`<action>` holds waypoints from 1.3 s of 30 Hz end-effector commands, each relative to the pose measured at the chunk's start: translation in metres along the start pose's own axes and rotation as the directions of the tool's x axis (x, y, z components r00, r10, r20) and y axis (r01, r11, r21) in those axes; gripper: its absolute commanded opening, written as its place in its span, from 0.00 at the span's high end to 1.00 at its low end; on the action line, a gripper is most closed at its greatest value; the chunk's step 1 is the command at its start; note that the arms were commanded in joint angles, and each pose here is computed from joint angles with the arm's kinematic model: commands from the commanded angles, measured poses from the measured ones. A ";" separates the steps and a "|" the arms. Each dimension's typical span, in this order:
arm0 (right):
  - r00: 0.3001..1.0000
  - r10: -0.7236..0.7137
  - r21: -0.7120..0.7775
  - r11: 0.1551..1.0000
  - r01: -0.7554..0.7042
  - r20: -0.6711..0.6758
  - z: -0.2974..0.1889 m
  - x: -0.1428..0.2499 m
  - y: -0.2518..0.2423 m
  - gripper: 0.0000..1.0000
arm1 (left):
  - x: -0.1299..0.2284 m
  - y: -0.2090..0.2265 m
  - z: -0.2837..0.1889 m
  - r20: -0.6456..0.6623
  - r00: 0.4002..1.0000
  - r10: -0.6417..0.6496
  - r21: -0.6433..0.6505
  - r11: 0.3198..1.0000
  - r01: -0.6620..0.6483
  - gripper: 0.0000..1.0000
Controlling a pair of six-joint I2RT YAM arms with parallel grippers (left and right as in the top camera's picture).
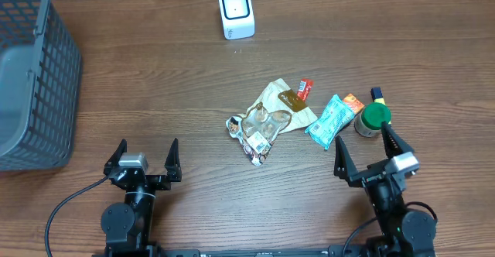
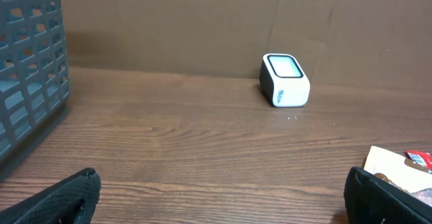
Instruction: Scan the item barcode
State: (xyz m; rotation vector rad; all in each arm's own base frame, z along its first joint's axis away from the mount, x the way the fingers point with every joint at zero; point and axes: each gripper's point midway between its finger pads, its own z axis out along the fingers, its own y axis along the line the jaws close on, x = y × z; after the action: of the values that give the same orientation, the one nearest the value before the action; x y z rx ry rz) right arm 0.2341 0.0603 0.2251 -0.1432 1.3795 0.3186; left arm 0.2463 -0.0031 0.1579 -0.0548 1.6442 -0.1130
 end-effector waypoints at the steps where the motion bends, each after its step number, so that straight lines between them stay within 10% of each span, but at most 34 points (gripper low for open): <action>1: 0.998 0.017 0.019 1.000 -0.016 -0.055 -0.001 0.016 -0.006 0.00 | 0.000 0.000 0.000 0.003 1.000 0.012 -0.004 1.000 -0.012 0.00; 39: 0.980 0.043 0.081 0.996 -0.028 -0.193 -0.007 0.051 -0.019 0.00 | 0.000 0.000 0.000 0.003 1.000 0.012 -0.004 1.000 -0.012 0.00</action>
State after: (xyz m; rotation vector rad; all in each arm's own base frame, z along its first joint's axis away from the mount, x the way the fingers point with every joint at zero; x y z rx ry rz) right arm 0.2415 0.0476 0.1742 -0.0912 1.5917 0.2835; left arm 0.2463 -0.0031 0.1579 -0.0551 1.6442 -0.1133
